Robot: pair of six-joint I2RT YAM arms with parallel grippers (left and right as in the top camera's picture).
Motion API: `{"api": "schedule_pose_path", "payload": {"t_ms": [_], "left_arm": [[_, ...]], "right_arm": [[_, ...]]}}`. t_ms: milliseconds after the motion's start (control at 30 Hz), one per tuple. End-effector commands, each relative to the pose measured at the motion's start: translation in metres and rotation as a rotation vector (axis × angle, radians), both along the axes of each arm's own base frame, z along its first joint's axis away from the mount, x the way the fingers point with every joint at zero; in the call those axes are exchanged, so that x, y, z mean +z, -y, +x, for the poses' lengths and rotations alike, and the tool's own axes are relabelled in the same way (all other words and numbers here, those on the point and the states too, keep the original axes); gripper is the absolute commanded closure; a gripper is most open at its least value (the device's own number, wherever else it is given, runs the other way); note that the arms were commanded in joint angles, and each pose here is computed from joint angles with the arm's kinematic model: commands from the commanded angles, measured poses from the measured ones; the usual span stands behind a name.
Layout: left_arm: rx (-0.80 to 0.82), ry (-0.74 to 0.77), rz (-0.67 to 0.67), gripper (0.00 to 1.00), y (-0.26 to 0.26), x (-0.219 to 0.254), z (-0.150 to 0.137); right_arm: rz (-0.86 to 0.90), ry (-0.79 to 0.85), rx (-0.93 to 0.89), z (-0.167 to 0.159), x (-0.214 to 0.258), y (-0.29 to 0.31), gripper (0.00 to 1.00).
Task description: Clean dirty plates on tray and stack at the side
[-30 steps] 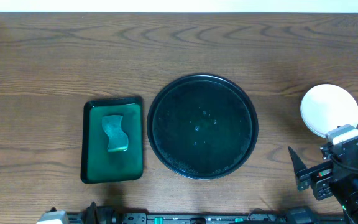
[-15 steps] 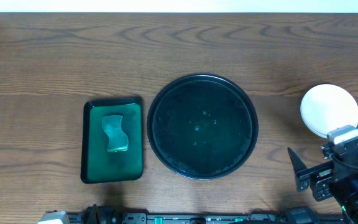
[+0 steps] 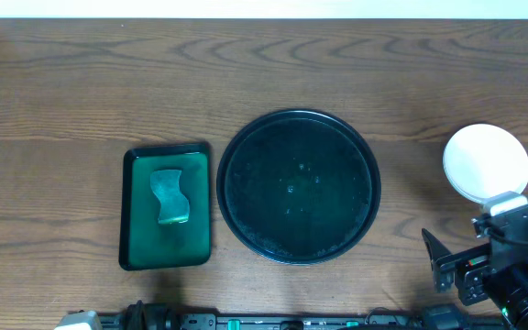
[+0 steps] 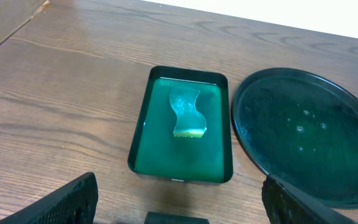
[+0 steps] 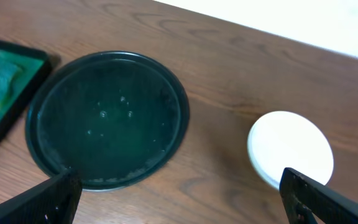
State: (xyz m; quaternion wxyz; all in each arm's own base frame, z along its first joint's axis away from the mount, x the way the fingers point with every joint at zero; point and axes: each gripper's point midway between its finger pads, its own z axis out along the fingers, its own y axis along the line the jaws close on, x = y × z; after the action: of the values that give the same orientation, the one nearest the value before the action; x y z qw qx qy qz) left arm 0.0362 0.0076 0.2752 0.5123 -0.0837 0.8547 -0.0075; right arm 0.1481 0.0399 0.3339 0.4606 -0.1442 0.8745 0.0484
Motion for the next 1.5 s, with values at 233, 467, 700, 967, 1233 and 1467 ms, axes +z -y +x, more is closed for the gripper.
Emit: {"api": "schedule_pose_path", "payload": {"t_ms": [233, 467, 700, 967, 1233, 1467], "left_arm": [[0.006, 0.004, -0.009, 0.15, -0.001, 0.001, 0.0], [0.006, 0.004, -0.009, 0.15, -0.001, 0.001, 0.0], [0.006, 0.004, -0.009, 0.15, -0.001, 0.001, 0.0], [0.006, 0.004, -0.009, 0.15, -0.001, 0.001, 0.0], [0.006, 0.004, -0.009, 0.15, -0.001, 0.001, 0.0], [0.006, 0.004, -0.009, 0.15, -0.001, 0.001, 0.0]], "right_arm": [[0.13, -0.028, -0.069, -0.002, 0.003, -0.003, 0.01], [0.176, -0.004, -0.107, 0.004, 0.01, -0.002, 0.01], [0.221, -0.01, -0.164, 0.015, 0.0, 0.0, 0.01], [0.38, 0.214, -0.289, 0.022, -0.017, 0.016, 0.01], [0.436, 0.527, -0.272, 0.017, -0.012, 0.024, 0.01], [0.455, 0.618, -0.242, 0.038, -0.016, 0.021, 0.01]]}}
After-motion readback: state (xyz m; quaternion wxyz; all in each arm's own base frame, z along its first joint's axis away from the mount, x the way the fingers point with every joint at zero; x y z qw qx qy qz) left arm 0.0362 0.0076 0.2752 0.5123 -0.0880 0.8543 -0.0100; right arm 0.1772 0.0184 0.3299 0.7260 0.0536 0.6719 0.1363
